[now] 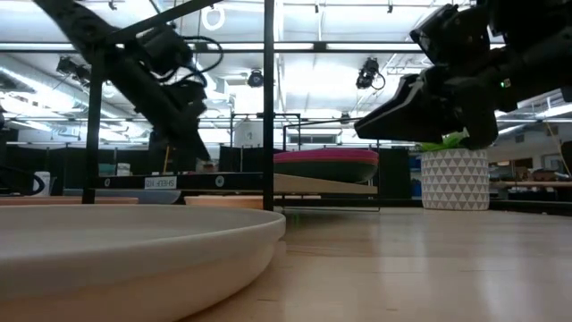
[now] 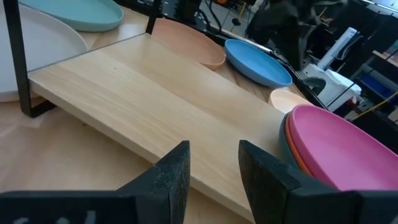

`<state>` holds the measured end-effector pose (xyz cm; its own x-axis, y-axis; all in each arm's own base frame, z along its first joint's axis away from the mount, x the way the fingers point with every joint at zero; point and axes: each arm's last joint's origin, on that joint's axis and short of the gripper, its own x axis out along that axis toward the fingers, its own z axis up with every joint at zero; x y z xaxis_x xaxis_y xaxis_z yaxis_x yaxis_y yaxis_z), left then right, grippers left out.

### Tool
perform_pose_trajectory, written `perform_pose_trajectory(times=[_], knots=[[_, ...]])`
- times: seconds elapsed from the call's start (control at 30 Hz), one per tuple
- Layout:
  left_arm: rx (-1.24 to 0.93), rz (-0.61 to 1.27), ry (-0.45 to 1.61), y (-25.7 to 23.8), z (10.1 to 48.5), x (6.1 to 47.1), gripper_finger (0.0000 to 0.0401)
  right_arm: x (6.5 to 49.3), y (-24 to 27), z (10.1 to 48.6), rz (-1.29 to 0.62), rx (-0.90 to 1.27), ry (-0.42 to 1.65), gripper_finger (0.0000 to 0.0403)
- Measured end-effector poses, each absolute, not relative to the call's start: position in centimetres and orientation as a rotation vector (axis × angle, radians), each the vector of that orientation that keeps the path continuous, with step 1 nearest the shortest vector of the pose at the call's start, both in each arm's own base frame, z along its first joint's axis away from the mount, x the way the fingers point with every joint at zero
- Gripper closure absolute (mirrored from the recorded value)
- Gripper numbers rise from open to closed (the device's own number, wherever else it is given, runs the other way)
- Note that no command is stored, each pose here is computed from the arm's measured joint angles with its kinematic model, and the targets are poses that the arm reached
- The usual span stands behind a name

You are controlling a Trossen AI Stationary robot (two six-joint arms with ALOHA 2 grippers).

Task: Place and stack plates onto a shelf
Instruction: Put the white plate on the shelf

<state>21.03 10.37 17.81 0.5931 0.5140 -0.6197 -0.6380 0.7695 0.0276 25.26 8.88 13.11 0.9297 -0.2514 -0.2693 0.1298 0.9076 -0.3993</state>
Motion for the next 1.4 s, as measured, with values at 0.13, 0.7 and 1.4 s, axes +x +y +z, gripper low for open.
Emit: perform_pose_trajectory(times=[0.13, 0.7, 1.4], knots=[[-0.193, 0.656, 0.784, 11.2, 17.7, 22.4, 0.0383, 25.2, 8.8, 12.9, -0.198, -0.392, 0.343, 0.0261], [0.137, 0.318, 1.201, 12.2, 15.9, 24.8, 0.0235, 25.0, 9.0, 12.4, -0.176, -0.298, 0.375, 0.0261], [0.427, 0.276, 1.37, 12.5, 14.2, 25.7, 0.0386, 24.5, 10.2, 12.3, -0.139, -0.276, 0.375, 0.0261]])
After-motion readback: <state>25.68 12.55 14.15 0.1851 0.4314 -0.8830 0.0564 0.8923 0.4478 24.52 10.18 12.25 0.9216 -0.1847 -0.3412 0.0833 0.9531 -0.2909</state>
